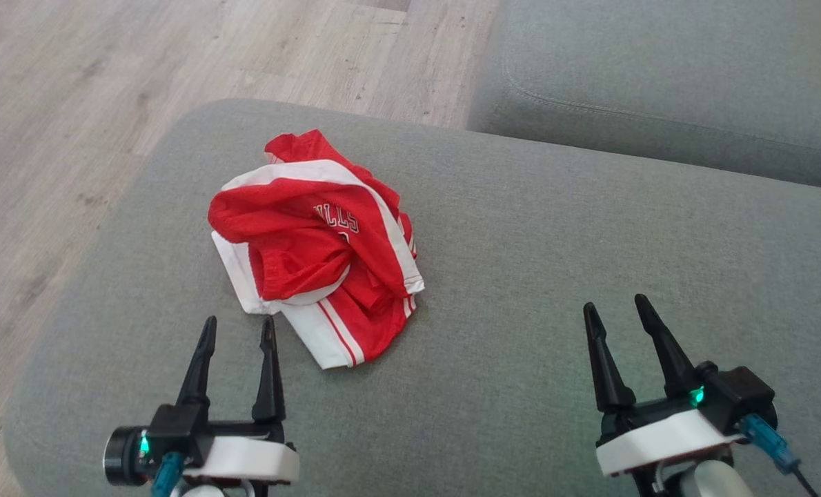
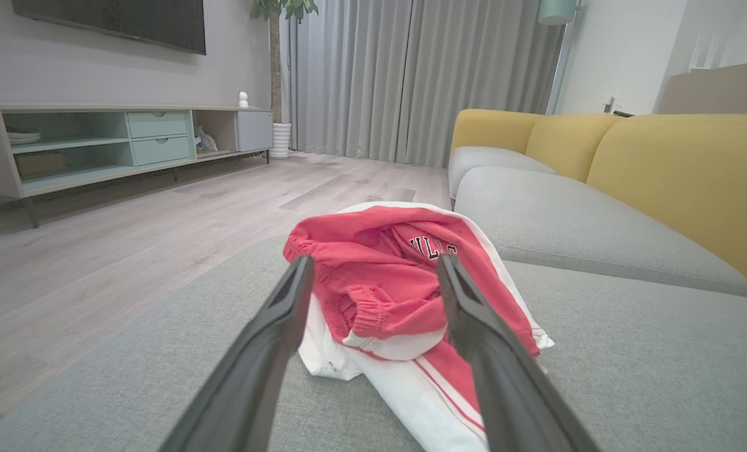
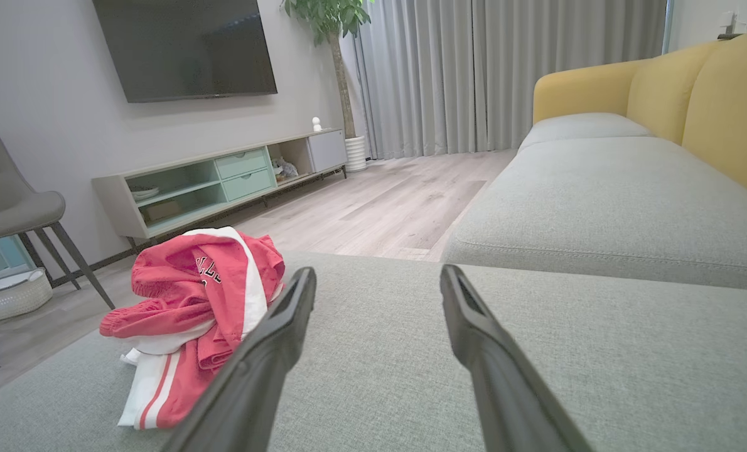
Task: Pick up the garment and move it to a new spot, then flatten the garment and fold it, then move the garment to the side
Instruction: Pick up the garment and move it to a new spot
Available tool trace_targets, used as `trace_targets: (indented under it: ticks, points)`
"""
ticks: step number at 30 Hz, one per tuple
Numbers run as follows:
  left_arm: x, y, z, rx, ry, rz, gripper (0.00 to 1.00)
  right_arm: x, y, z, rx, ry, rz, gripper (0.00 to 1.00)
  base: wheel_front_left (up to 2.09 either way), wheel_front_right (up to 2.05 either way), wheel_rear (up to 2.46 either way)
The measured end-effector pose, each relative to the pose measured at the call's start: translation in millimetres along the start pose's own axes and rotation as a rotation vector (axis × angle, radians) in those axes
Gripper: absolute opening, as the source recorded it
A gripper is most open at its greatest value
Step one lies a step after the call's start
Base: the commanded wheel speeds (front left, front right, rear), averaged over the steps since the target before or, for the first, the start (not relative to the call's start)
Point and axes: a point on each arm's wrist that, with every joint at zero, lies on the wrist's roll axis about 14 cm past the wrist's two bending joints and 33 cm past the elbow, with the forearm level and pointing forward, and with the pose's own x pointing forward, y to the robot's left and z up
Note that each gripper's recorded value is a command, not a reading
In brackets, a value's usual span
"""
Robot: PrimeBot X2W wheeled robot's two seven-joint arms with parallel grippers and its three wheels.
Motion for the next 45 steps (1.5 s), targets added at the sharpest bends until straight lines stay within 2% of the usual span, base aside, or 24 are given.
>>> trace_targets:
  ticks: [7,10,12,15,18,23,33,37,38,39,44,45]
  points:
    - [3,3,-2,0.007,0.009,0.01,1.0,2,1,-8,0.013,0.02,0.007,1.0,0.0,0.0,0.0]
    - [10,-2,-5,0.04,0.021,-0.027,1.0,2,-3,-13,0.016,0.032,-0.003,1.0,0.0,0.0,0.0]
    - [21,-7,-3,0.088,0.018,-0.079,1.0,4,-8,-16,0.013,0.039,-0.011,1.0,0.0,0.0,0.0]
    - [54,-11,6,0.214,0.009,-0.196,1.0,10,-19,-18,0.012,0.039,-0.034,1.0,0.0,0.0,0.0]
    - [90,-21,2,0.379,0.096,-0.323,1.0,16,-34,-21,0.01,0.044,-0.067,1.0,0.0,0.0,0.0]
    - [130,-30,-13,0.556,0.233,-0.415,1.0,19,-50,-30,0.019,0.059,-0.103,1.0,0.0,0.0,0.0]
    - [165,-30,-46,0.705,0.372,-0.497,1.0,16,-78,-38,0.026,0.074,-0.178,1.0,0.0,0.0,0.0]
    - [171,-30,-57,0.727,0.404,-0.513,1.0,14,-86,-39,0.026,0.076,-0.202,1.0,0.0,0.0,0.0]
    - [174,-31,-55,0.726,0.388,-0.515,0.71,14,-87,-39,0.026,0.075,-0.205,1.0,0.0,0.0,0.0]
    - [176,-31,-54,0.731,0.377,-0.516,0.0,14,-88,-38,0.024,0.073,-0.208,1.0,0.0,0.0,0.0]
    - [181,-29,-48,0.75,0.347,-0.518,0.0,13,-91,-34,0.019,0.063,-0.216,1.0,0.0,0.0,0.0]
    - [182,-32,-40,0.74,0.301,-0.519,0.0,12,-91,-31,0.015,0.056,-0.217,1.0,0.0,0.0,0.0]
